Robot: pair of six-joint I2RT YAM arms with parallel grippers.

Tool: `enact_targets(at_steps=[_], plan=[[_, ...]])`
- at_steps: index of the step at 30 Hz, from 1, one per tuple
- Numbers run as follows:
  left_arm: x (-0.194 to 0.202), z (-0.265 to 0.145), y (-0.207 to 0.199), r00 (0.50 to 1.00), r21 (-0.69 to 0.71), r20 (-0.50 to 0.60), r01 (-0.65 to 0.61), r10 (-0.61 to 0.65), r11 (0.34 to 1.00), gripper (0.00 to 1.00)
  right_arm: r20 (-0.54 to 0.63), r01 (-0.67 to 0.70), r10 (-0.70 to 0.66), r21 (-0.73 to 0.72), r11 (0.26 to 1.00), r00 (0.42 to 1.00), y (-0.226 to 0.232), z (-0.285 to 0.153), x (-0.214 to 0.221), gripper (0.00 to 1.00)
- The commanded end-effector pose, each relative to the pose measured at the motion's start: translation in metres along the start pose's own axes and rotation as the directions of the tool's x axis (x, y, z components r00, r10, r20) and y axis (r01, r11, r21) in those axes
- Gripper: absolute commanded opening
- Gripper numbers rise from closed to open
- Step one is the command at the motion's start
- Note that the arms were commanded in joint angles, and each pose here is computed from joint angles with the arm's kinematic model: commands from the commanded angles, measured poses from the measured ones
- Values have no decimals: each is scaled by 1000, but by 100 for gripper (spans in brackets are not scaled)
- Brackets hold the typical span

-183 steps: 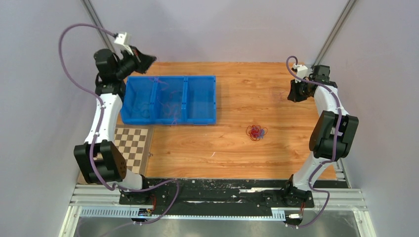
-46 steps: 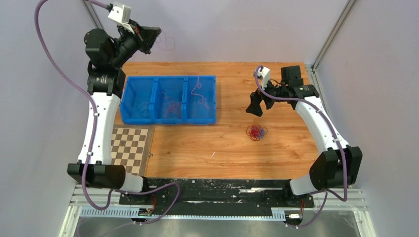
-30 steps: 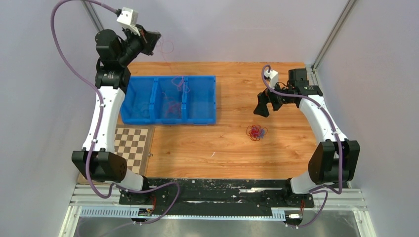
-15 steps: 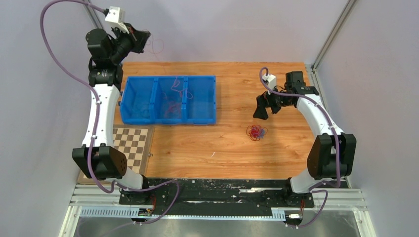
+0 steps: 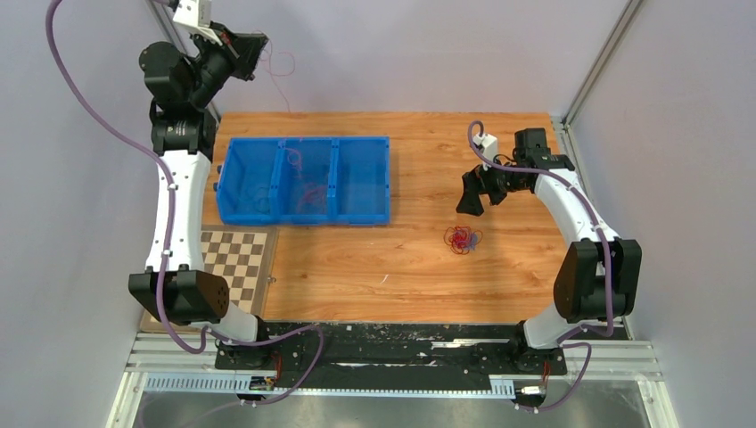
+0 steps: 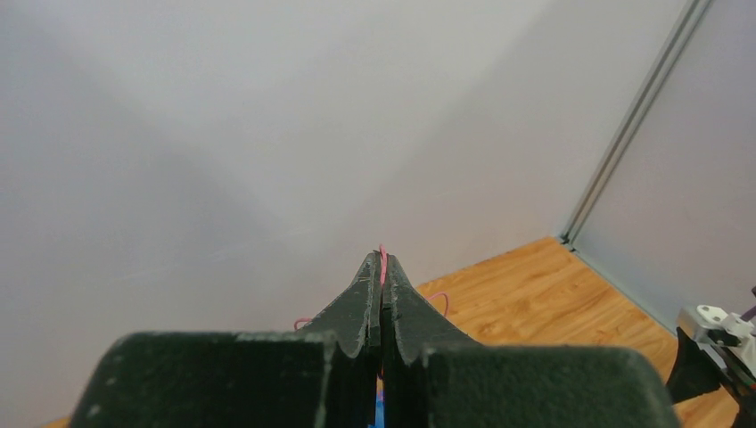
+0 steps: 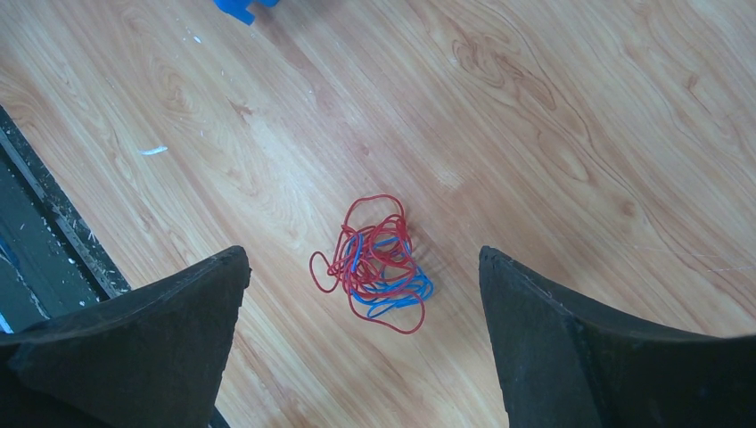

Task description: Untangle the cables

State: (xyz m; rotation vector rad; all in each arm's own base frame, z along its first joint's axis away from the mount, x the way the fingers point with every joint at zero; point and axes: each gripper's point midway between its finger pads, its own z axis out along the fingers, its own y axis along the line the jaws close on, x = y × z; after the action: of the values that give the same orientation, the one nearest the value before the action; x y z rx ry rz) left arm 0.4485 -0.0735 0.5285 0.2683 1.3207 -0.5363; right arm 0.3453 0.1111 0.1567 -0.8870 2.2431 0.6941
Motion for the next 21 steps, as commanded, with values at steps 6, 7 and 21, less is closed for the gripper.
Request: enact_targets(at_steps=[6, 7, 21], plan=[[82, -5, 9, 983, 32, -171, 69, -63, 997, 0, 12, 10, -10, -4, 1000, 1000, -3, 1, -4, 98], [98, -8, 12, 977, 26, -199, 84, -77, 996, 0, 5, 8, -8, -4, 1000, 1000, -3, 2, -2, 98], [221, -46, 34, 850, -92, -515, 72, -109, 993, 75, -232, 24, -17, 26, 999, 972, -13, 14, 85, 95]])
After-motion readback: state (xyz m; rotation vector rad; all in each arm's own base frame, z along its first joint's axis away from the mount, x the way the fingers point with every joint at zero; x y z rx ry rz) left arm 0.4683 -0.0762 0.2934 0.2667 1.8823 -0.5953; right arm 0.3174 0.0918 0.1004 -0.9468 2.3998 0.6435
